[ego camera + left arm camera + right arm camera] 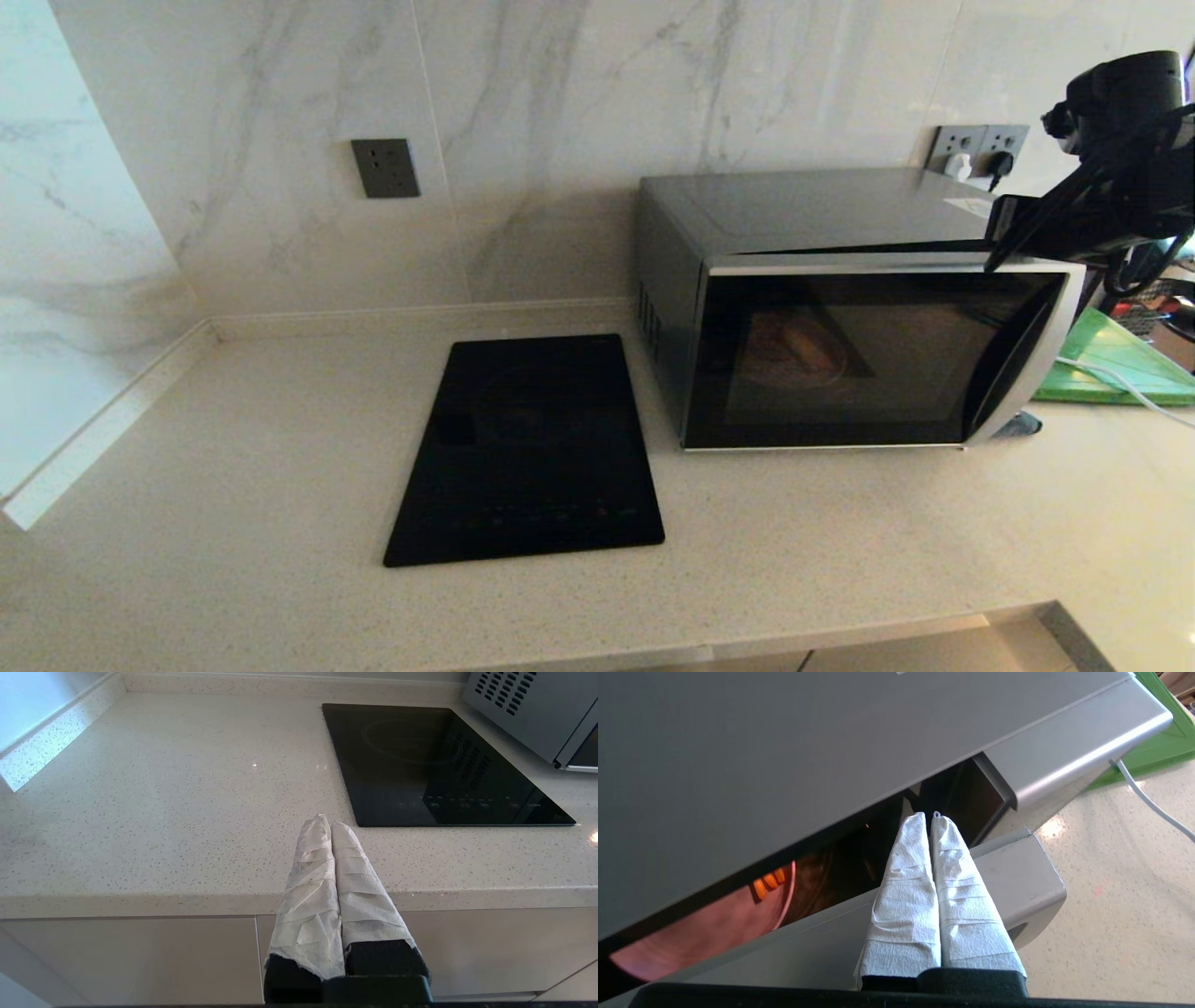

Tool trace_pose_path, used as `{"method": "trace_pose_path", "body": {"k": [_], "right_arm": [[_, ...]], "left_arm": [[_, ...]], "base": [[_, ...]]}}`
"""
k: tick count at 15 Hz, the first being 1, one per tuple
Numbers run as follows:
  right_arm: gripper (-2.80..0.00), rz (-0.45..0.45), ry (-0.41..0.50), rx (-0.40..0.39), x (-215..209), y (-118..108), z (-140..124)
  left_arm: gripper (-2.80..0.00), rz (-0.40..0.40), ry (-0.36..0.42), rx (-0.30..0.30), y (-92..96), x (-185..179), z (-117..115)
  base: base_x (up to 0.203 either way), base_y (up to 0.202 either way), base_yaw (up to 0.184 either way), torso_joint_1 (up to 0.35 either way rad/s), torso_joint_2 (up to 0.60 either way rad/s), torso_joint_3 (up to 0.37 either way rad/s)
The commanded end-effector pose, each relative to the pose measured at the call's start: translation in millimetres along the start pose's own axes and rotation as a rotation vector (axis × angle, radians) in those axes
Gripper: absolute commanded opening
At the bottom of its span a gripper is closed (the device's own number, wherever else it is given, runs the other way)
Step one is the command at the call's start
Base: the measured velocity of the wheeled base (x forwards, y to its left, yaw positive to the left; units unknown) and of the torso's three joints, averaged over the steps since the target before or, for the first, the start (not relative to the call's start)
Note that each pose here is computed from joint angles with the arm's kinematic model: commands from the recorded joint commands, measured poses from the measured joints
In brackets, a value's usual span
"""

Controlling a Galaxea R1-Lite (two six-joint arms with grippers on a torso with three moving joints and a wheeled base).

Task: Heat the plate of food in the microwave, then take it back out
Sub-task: Open the microwave oven

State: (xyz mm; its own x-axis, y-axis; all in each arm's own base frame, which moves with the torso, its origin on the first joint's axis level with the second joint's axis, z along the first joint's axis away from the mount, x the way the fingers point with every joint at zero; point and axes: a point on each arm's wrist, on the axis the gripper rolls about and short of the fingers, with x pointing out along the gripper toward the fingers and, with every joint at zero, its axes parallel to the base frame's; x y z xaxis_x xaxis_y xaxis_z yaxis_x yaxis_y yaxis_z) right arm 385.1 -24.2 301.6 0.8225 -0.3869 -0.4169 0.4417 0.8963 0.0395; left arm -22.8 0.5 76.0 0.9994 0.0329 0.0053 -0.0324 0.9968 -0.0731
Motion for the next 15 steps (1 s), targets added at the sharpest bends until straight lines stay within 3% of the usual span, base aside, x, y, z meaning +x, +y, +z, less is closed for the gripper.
{"method": "trace_pose_path", "body": {"k": [1, 7, 15], "right_arm": [[-2.8, -0.001, -0.008, 0.004, -11.7, -4.3, 2.7], [-2.8, 0.017, 0.008, -0.007, -44.5, -10.5, -3.8], [-2.8, 0.086, 0.137, -0.019, -101.8, -6.5, -22.3]], "left_arm": [[-2.8, 0.001, 0.001, -0.001, 0.0, 0.1, 0.1], [-2.8, 0.001, 0.001, -0.001, 0.0, 0.1, 0.1], [-2.8, 0.001, 0.001, -0.001, 0.0, 0.1, 0.1]], "base": [[0.0, 0.0, 0.0, 0.0, 0.0, 0.0], [0.0, 0.0, 0.0, 0.0, 0.0, 0.0], [0.0, 0.0, 0.0, 0.0, 0.0, 0.0]]}}
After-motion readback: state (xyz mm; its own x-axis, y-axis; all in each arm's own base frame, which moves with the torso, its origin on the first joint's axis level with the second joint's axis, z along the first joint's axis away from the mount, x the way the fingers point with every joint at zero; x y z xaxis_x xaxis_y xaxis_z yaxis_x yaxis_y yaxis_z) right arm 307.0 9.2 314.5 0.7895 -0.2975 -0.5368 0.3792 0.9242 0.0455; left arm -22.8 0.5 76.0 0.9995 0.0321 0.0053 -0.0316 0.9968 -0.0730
